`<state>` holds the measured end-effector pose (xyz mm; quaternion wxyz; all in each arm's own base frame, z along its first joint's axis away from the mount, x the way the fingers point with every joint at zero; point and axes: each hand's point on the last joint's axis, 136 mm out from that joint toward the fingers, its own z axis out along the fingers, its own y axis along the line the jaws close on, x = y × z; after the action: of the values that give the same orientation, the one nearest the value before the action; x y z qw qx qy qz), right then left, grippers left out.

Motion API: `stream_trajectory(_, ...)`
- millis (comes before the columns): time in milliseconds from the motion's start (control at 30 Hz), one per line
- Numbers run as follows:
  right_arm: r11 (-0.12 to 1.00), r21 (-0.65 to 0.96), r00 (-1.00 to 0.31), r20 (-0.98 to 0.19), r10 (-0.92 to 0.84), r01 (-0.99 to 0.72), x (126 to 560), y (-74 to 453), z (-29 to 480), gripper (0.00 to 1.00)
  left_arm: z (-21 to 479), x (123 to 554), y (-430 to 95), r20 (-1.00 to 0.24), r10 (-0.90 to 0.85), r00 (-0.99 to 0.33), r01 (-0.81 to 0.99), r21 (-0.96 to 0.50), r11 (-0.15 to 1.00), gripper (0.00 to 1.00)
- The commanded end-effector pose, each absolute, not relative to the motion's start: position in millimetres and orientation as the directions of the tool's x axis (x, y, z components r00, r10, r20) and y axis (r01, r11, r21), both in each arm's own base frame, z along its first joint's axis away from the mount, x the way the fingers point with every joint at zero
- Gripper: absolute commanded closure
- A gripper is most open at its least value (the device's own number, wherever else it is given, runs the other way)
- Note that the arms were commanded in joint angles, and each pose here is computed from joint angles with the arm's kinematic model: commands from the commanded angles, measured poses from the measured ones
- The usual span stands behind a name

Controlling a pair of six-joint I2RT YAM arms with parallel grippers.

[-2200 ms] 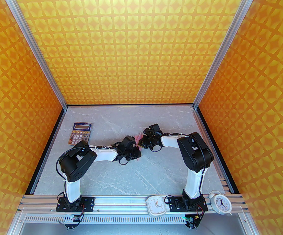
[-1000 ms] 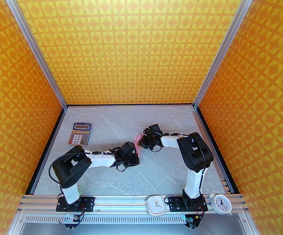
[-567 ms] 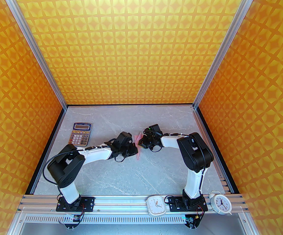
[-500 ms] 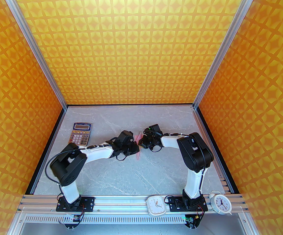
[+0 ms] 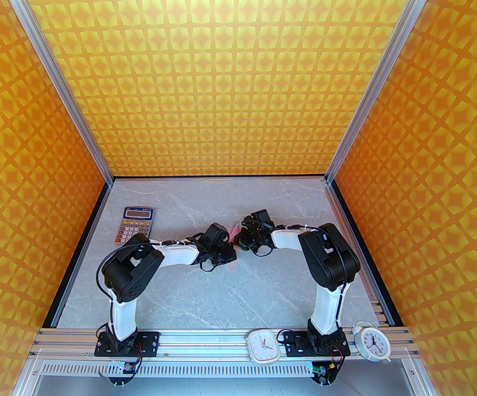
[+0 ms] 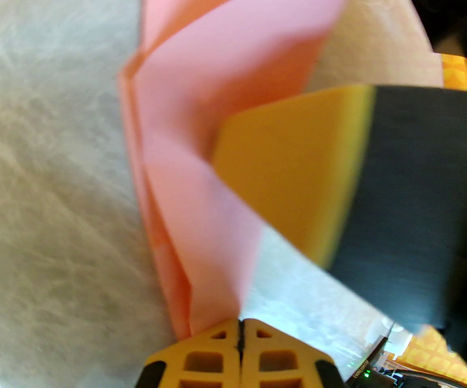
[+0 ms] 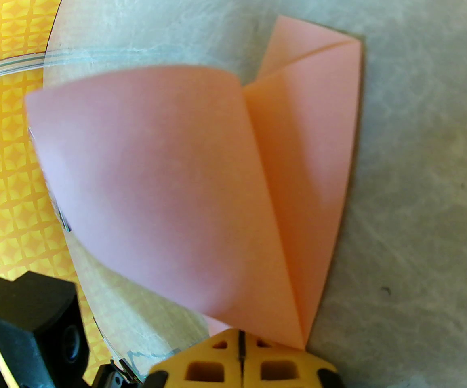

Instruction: Fold a paper plane with a square sheet of paper (fold left side to right side)

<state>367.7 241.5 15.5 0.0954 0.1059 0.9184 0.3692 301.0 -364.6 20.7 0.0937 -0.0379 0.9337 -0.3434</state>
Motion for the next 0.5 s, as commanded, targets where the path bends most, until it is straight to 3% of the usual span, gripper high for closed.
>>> stream_trajectory(0, 0.77, 0.602, -0.949, -0.059, 0.309, 0.213, 353, 219, -14, 0.96, 3, 299, -356, -0.14, -0.123, -0.983, -0.017, -0.59, 0.807, 0.98)
stream_trajectory(267, 0.769, 0.61, -0.95, -0.078, 0.302, 0.194, 356, 220, -7, 0.96, -10, 284, -348, -0.102, -0.132, -0.986, -0.053, -0.557, 0.829, 1.0)
stream_trajectory(467, 0.764, 0.615, -0.95, -0.076, 0.303, 0.195, 355, 220, -8, 0.96, 33, 301, -360, -0.175, -0.13, -0.976, 0.013, -0.641, 0.767, 0.98)
